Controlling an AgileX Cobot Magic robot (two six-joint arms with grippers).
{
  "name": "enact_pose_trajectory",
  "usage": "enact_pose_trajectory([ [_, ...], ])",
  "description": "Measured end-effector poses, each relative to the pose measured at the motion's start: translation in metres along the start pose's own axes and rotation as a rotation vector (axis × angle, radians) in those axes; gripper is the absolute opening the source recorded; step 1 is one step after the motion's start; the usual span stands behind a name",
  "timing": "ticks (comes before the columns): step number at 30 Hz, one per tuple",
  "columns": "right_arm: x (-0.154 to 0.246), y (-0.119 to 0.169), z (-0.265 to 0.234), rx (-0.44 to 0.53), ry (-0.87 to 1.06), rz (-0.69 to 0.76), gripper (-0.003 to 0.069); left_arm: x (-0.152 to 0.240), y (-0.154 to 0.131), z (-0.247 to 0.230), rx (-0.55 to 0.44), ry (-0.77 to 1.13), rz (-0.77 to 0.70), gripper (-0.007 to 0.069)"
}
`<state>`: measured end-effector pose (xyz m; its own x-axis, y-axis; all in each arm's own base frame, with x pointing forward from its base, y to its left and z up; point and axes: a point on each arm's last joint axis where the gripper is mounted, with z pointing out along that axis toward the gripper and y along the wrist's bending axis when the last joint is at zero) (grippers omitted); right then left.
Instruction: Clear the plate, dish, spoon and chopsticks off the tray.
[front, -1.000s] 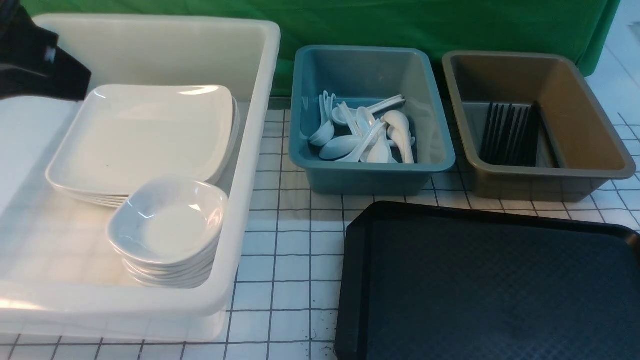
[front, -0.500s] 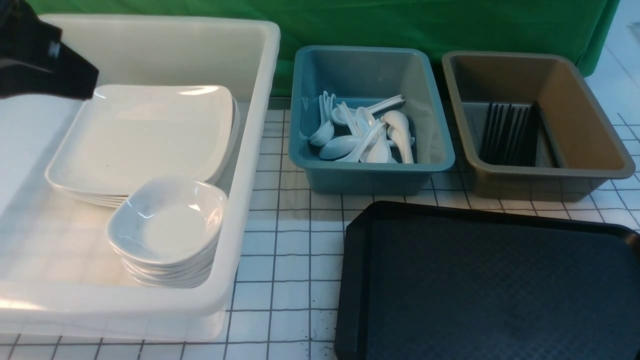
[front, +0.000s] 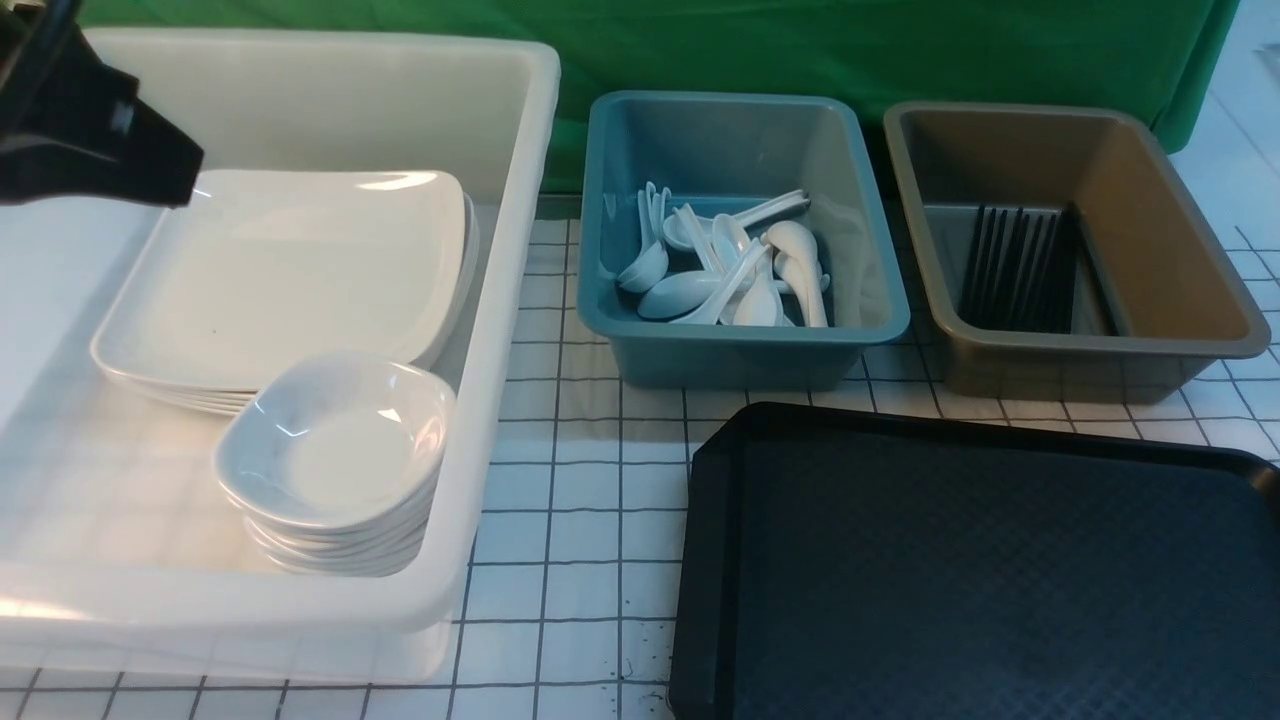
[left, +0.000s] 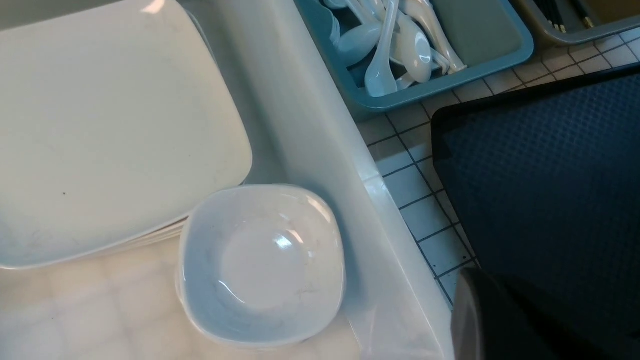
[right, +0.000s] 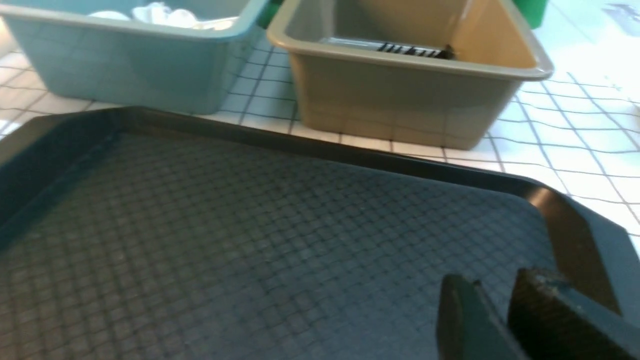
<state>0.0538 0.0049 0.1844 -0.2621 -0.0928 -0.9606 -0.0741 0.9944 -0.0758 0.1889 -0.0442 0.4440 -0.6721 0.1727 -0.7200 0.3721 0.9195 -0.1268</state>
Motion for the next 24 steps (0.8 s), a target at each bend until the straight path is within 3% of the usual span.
enact_pose_trajectory([
  [7,0.000,-0.003,0.000,0.056,0.004,0.016,0.0207,0.000,0.001,0.000,-0.006,0.002,0.002,0.0004],
  [15,0.000,-0.003,0.000,0.057,0.004,0.016,0.0229,0.002,0.000,0.000,-0.004,0.025,0.008,0.0004],
  [24,0.000,-0.003,0.000,0.057,0.004,0.016,0.0239,0.014,-0.013,-0.037,-0.009,-0.078,-0.040,0.0004],
])
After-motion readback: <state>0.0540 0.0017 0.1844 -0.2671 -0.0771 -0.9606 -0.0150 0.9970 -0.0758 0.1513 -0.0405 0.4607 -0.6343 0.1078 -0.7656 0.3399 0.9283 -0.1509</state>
